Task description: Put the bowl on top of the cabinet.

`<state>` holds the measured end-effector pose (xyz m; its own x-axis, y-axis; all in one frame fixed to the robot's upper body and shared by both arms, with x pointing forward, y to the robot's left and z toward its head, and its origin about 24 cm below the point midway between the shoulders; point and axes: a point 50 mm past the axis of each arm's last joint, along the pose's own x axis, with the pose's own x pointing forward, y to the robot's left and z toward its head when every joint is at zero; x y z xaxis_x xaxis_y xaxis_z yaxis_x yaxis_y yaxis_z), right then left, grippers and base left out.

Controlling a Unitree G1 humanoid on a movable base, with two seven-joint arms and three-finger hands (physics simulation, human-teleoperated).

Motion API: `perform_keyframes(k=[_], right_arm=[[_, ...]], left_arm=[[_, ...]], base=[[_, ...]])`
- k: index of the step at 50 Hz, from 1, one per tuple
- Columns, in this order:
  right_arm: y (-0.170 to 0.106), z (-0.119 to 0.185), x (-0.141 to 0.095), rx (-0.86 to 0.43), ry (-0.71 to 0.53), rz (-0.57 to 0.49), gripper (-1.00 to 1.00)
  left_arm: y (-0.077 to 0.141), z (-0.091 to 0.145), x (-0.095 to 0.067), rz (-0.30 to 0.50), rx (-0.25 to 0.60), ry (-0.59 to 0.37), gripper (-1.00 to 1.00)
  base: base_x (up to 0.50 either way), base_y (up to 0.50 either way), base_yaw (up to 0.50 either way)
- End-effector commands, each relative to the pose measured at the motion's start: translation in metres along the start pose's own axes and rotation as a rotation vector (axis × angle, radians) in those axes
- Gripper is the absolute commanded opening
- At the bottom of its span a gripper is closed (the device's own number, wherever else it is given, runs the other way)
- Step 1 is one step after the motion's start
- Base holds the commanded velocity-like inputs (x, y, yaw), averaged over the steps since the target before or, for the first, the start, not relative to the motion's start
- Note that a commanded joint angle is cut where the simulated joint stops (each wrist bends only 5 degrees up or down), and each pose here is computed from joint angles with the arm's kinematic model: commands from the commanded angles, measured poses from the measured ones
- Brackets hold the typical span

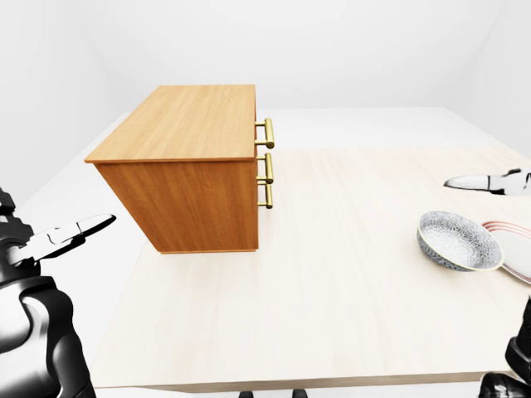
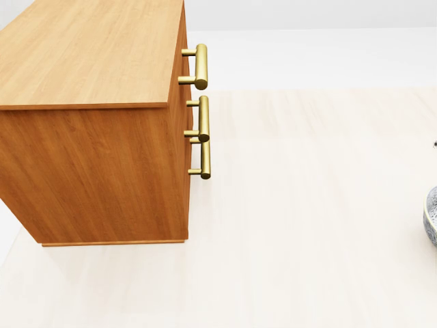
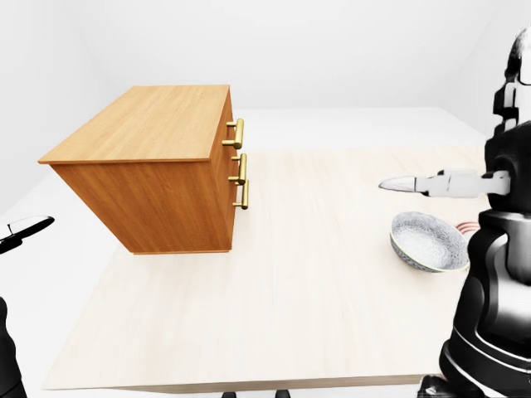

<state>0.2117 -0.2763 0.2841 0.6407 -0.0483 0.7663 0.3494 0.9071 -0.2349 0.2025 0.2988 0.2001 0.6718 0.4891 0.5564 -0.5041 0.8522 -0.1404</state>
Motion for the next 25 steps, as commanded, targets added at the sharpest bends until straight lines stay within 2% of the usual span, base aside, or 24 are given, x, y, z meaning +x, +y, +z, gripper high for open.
perform_keyframes(k=[1, 2, 4, 7, 8, 11, 13, 14, 15, 16, 22, 25], right_arm=[[0.009, -0.108, 0.029, -0.44, 0.483, 0.286, 1.0], [0.008, -0.11, 0.029, -0.447, 0.495, 0.288, 1.0], [-0.004, -0.135, 0.029, -0.523, 0.644, 0.323, 1.0], [-0.016, -0.156, 0.025, -0.596, 0.783, 0.338, 1.0], [-0.027, -0.17, 0.024, -0.643, 0.889, 0.333, 1.0], [-0.037, -0.181, 0.023, -0.691, 1.01, 0.343, 1.0], [-0.039, -0.183, 0.024, -0.722, 1.047, 0.364, 1.0], [-0.041, -0.183, 0.027, -0.812, 1.071, 0.396, 1.0], [-0.042, -0.183, 0.027, -0.817, 1.077, 0.395, 1.0], [-0.043, -0.183, 0.028, -0.899, 1.083, 0.418, 1.0], [-0.041, -0.194, 0.012, -0.906, 1.196, 0.514, 1.0], [-0.047, -0.199, 0.001, -0.967, 1.248, 0.551, 1.0]], left_arm=[[-0.002, -0.01, -0.001, 0.008, 0.001, 0.041, 1.0], [-0.002, -0.01, -0.001, 0.008, 0.001, 0.041, 1.0], [-0.002, -0.01, -0.001, 0.008, 0.0, 0.042, 1.0], [-0.004, -0.011, -0.001, 0.003, 0.002, 0.044, 1.0], [-0.004, -0.011, -0.001, 0.001, 0.003, 0.043, 1.0], [-0.004, -0.009, -0.001, 0.002, 0.002, 0.036, 1.0], [-0.004, -0.009, -0.001, 0.001, 0.004, 0.036, 1.0], [-0.004, -0.009, -0.001, 0.002, 0.003, 0.036, 1.0], [-0.004, -0.009, -0.001, 0.002, 0.003, 0.036, 1.0], [-0.004, -0.009, -0.001, 0.003, 0.002, 0.035, 1.0], [-0.003, -0.01, -0.001, 0.004, 0.002, 0.038, 1.0], [-0.005, -0.011, -0.001, 0.0, 0.005, 0.046, 1.0]], base=[[0.0, 0.0, 0.0], [0.0, 0.0, 0.0], [0.0, 0.0, 0.0], [0.0, 0.0, 0.0], [0.0, 0.0, 0.0], [0.0, 0.0, 0.0], [0.0, 0.0, 0.0], [0.0, 0.0, 0.0], [0.0, 0.0, 0.0], [0.0, 0.0, 0.0], [0.0, 0.0, 0.0], [0.0, 0.0, 0.0]])
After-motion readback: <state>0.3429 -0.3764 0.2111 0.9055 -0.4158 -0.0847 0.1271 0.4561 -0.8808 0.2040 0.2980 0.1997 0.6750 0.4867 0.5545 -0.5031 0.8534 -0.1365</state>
